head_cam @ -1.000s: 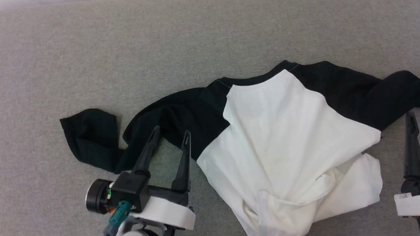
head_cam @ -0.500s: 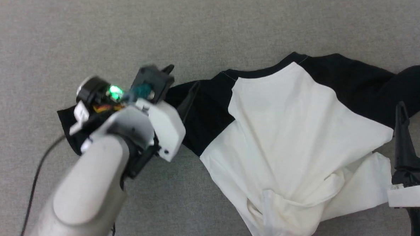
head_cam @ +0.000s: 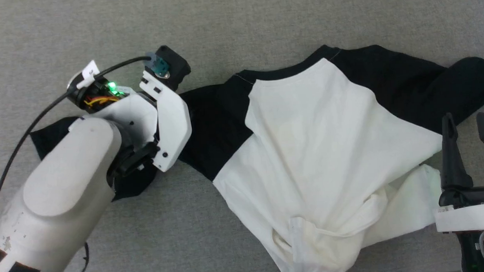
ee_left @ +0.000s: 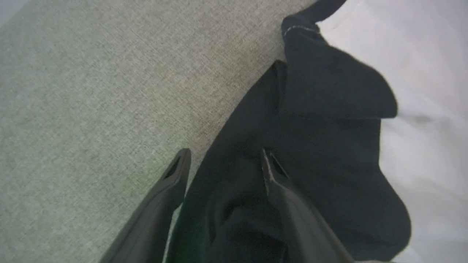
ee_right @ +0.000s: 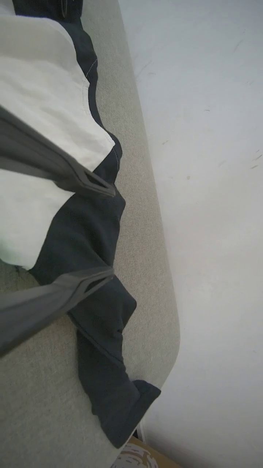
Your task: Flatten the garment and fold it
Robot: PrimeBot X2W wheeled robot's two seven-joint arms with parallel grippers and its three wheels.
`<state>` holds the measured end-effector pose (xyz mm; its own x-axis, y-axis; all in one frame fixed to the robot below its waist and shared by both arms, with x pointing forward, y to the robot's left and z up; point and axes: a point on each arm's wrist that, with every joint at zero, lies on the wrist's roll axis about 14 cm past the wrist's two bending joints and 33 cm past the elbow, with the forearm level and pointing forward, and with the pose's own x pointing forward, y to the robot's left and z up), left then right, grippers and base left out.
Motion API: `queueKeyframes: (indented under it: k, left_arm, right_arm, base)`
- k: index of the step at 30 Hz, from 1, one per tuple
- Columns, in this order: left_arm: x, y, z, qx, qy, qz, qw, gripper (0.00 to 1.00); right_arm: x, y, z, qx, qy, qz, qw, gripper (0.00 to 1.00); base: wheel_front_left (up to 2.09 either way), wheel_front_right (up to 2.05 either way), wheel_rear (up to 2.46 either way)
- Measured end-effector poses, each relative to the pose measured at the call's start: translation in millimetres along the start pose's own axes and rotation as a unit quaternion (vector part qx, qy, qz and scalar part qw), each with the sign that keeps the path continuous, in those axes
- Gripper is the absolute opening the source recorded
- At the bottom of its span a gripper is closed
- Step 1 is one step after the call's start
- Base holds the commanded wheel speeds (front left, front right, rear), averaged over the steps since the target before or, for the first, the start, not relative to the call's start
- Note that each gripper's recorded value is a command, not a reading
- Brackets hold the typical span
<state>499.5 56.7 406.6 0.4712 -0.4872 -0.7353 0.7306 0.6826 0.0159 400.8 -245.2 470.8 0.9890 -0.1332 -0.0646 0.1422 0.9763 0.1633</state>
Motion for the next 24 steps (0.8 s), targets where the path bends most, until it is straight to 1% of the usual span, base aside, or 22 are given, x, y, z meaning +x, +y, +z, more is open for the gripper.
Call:
queueKeyframes:
  k: [4,7,8,9,13,16,18,21,24]
  left_arm:
    - [13,3,-6,0.003,0.014,-0.006,1.0,1.0]
    - [21,1,-14,-0.013,0.037,-0.021,0.999,1.0]
    - [23,0,-16,-0.022,0.05,-0.028,0.998,0.33]
    - [23,-1,-16,-0.029,0.058,-0.035,0.997,0.0]
    - [23,-2,-11,-0.037,0.05,-0.045,0.997,0.0]
    - [20,-1,-7,-0.056,0.017,-0.037,0.998,0.0]
    - [16,-1,-3,-0.069,-0.01,-0.03,0.997,0.0]
    - [7,-2,-1,-0.084,-0.038,-0.023,0.996,0.0]
    - [-6,-4,1,-0.091,-0.063,-0.017,0.994,0.0]
  right_arm:
    - [2,-3,-5,-0.001,0.005,-0.005,1.0,1.0]
    - [1,-7,-9,-0.001,0.01,-0.011,1.0,1.0]
    - [1,-9,-10,-0.002,0.013,-0.014,1.0,1.0]
    - [0,-10,-11,-0.003,0.014,-0.017,1.0,1.0]
    - [1,-13,-13,-0.006,0.017,-0.02,1.0,1.0]
    - [7,-4,-6,-0.013,0.007,-0.006,1.0,1.0]
    - [15,4,4,-0.02,-0.005,0.011,1.0,1.0]
    - [31,20,29,-0.033,-0.033,0.047,0.998,1.0]
    - [48,34,48,-0.045,-0.037,0.085,0.995,1.0]
  base:
    - [0.0,0.0,0.0]
    - [0.0,0.0,0.0]
    - [0.0,0.0,0.0]
    - [0.0,0.0,0.0]
    - [0.0,0.0,0.0]
    - [0.0,0.0,0.0]
    - [0.0,0.0,0.0]
    - [0.0,0.0,0.0]
    - [0.0,0.0,0.0]
